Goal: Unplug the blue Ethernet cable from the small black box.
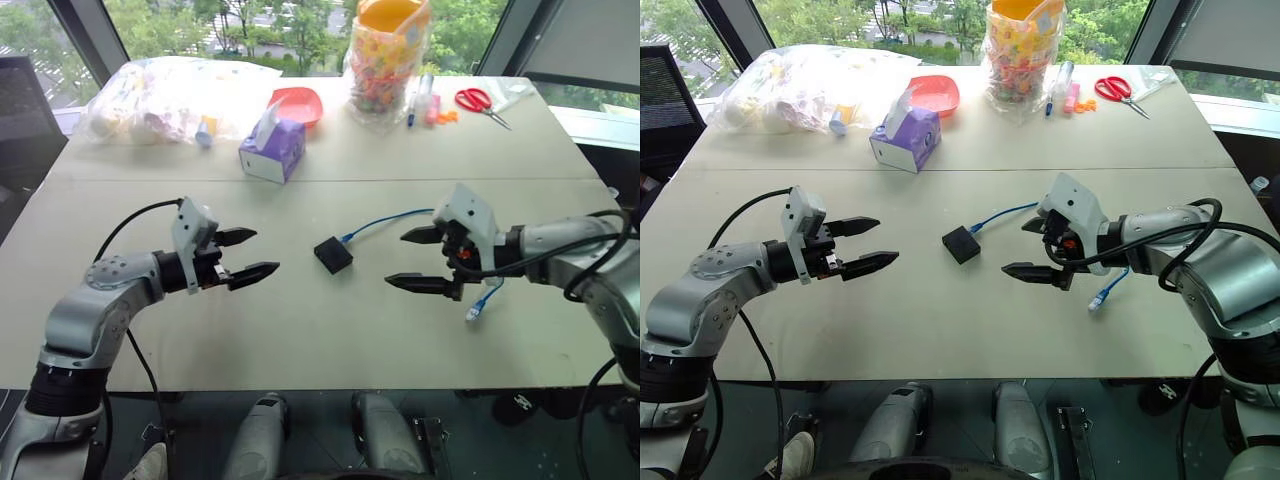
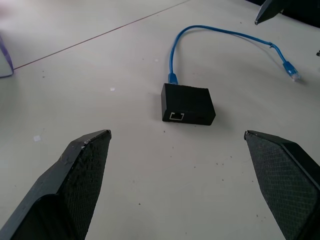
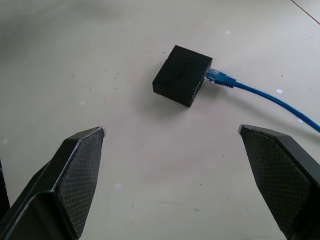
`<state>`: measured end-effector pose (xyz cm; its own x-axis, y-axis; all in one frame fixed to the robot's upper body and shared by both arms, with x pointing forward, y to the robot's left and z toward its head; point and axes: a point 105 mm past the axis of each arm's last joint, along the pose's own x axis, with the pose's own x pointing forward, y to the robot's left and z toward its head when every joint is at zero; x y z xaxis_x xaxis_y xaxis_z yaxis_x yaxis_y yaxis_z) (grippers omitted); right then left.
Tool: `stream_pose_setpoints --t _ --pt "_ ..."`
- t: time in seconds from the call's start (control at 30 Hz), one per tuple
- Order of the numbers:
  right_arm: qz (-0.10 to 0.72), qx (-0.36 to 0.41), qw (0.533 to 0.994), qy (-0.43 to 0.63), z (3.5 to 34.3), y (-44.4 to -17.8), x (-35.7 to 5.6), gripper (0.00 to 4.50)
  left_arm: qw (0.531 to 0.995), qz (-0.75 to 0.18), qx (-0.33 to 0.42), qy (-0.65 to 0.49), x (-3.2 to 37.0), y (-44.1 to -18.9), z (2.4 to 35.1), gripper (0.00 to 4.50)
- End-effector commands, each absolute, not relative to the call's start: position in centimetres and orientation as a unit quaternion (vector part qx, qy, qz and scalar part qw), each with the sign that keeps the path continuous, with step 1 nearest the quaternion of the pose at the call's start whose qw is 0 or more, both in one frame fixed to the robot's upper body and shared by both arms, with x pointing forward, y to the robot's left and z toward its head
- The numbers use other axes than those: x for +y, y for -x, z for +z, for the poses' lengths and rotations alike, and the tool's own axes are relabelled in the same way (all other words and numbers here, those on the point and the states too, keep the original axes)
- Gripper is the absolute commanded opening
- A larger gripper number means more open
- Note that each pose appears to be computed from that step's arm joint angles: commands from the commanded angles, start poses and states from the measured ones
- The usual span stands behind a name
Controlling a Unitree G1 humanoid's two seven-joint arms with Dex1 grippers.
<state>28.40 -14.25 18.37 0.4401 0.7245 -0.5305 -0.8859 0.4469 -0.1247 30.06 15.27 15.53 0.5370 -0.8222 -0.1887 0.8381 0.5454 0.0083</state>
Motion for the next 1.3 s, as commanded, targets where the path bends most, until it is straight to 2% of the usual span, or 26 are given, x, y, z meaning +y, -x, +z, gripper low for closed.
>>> stream_pose_setpoints --t 0.03,0.97,1.2,1.3 --pt "0.489 0.177 0.826 0.216 19.7 -28.8 -14.0 4.5 0.88 -0.466 0.057 -0.068 15.5 -30.3 16.7 4.48" --pt "0.483 0.144 0.822 0.264 20.5 -31.7 -13.9 4.5 0.879 -0.47 0.051 -0.066 15.1 -30.3 17.2 4.48" --pt "0.495 0.135 0.785 0.346 19.3 -34.7 -13.2 4.5 0.874 -0.477 0.05 -0.077 14.5 -30.2 16.9 4.48" --pt "0.521 0.142 0.754 0.374 18.5 -37.4 -11.3 4.5 0.872 -0.48 0.05 -0.077 14.1 -29.9 16.7 4.48"
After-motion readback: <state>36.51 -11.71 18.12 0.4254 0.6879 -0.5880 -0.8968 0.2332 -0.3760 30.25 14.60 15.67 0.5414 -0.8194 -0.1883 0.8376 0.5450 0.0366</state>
